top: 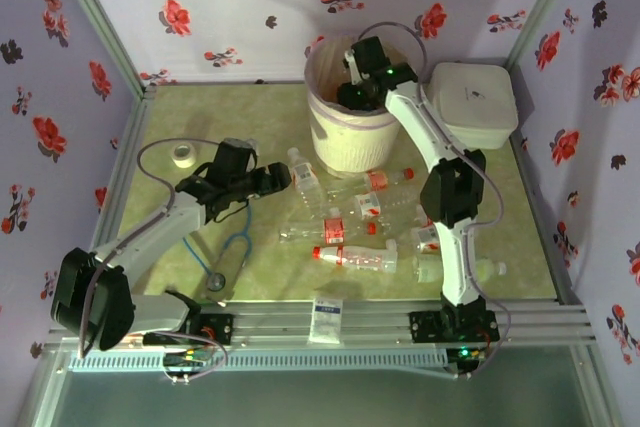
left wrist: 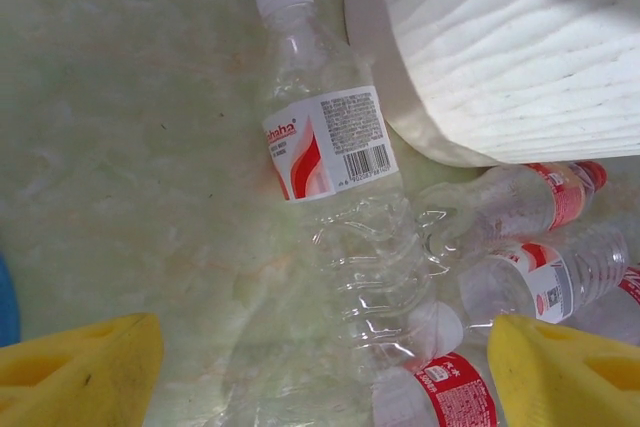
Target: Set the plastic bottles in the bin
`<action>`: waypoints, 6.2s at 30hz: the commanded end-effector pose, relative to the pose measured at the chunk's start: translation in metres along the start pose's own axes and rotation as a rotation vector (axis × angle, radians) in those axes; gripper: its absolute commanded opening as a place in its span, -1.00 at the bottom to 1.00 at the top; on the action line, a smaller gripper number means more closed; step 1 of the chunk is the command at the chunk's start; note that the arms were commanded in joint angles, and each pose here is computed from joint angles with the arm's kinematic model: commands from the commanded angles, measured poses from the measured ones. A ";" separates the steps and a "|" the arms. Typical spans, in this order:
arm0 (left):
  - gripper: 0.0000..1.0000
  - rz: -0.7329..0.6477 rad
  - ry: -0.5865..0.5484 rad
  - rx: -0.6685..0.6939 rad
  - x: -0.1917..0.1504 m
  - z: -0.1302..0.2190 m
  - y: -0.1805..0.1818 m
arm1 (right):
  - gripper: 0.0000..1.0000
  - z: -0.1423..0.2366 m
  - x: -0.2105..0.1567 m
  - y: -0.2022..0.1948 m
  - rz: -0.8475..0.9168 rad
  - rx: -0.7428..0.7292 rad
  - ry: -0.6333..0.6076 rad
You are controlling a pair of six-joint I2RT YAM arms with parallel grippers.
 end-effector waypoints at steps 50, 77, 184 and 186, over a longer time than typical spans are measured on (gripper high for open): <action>1.00 -0.150 0.132 0.244 -0.057 -0.065 -0.053 | 0.99 0.234 -0.075 -0.031 -0.257 -0.164 -0.525; 0.54 -0.155 0.148 0.328 -0.061 -0.106 -0.029 | 0.99 0.196 -0.177 -0.020 -0.458 -0.027 -0.437; 1.00 0.014 -0.124 0.003 -0.033 0.042 0.070 | -0.29 0.084 0.060 -0.032 -0.084 0.093 -0.279; 1.00 0.013 -0.121 0.004 -0.033 0.041 0.070 | -0.29 0.066 0.052 -0.031 -0.082 0.100 -0.231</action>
Point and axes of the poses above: each hand's point on the last joint's axis, 136 mm out from that joint toward the fingers, its own z axis back along the fingers, its own y axis along the line the jaws close on, x = y × z, the point moved 8 cm from there along z, back along the fingers, and after that the axes turned 9 degrees about z, right-handed, at the moved point
